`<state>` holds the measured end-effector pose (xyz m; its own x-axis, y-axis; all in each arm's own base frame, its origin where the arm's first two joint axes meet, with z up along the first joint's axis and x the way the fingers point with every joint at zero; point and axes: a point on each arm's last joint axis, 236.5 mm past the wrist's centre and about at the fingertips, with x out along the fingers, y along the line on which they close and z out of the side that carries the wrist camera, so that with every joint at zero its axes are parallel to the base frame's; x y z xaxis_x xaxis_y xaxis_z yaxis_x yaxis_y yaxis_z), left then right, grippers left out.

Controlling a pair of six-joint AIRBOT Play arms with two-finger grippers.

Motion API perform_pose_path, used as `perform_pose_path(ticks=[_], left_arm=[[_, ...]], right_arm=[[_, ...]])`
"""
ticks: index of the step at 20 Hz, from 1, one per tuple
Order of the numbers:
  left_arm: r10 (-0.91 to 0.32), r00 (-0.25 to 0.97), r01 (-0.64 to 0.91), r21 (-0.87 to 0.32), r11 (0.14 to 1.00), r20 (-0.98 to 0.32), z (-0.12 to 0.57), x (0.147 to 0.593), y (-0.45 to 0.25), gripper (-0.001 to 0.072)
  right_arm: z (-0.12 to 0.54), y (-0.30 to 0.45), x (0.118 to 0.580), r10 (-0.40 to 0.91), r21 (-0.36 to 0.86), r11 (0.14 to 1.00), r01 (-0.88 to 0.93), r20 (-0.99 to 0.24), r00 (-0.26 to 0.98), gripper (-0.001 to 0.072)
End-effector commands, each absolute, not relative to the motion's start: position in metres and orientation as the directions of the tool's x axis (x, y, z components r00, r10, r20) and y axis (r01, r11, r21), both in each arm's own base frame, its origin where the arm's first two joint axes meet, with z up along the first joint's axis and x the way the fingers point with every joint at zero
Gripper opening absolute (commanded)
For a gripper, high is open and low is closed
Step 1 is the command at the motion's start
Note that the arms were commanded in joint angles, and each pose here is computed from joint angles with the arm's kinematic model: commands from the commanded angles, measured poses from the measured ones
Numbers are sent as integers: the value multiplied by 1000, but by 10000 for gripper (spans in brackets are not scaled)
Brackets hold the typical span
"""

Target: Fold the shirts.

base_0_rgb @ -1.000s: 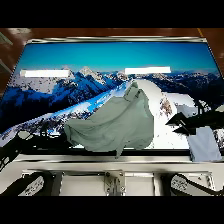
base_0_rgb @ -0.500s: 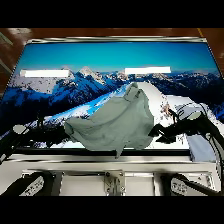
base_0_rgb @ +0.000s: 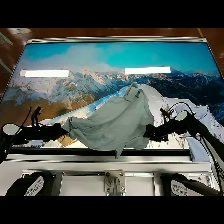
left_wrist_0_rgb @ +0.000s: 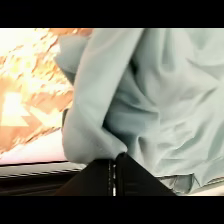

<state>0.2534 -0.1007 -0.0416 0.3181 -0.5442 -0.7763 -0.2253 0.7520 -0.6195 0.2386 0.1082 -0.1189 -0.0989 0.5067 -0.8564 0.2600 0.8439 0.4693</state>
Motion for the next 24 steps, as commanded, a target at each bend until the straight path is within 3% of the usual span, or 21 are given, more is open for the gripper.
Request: perform_pose_path(ticks=[1,2,5,7,9,11,13,16,18,20,24], left_arm=[[-538,366,-178,-625,760,-759,-23,261,-100,44],[-537,376,-170,-626,761,-755,-19,263,-100,44],[-507,443,-104,-604,790,-739,10,277,-93,42],[-436,538,2,-516,856,-721,61,294,-77,42],[-351,695,106,-393,913,-628,153,312,-60,43],[-288,858,185,-267,946,-426,277,312,-51,43],[-250,951,222,-159,962,-184,395,286,-49,43],[-225,968,233,-59,971,113,515,222,-54,44],[-185,960,199,-46,979,210,551,189,-50,43],[-157,959,175,-56,983,237,559,169,-46,43],[-133,991,134,-32,990,30,509,168,-42,44]], right_arm=[[-121,112,243,497,460,845,272,-864,-81,131],[-120,113,244,502,467,842,271,-861,-76,60],[-91,124,266,549,542,826,152,-835,-6,60],[-28,130,311,576,580,814,-31,-801,164,59],[79,129,354,571,498,821,-278,-719,397,59],[229,115,375,509,288,861,-420,-520,686,59],[383,93,350,409,64,912,-404,-202,890,59],[521,65,268,281,-27,960,-280,141,949,59],[554,53,225,222,-22,974,-224,234,946,59],[555,43,202,180,10,982,-187,234,956,59],[525,28,197,115,8,993,-117,110,987,59]])
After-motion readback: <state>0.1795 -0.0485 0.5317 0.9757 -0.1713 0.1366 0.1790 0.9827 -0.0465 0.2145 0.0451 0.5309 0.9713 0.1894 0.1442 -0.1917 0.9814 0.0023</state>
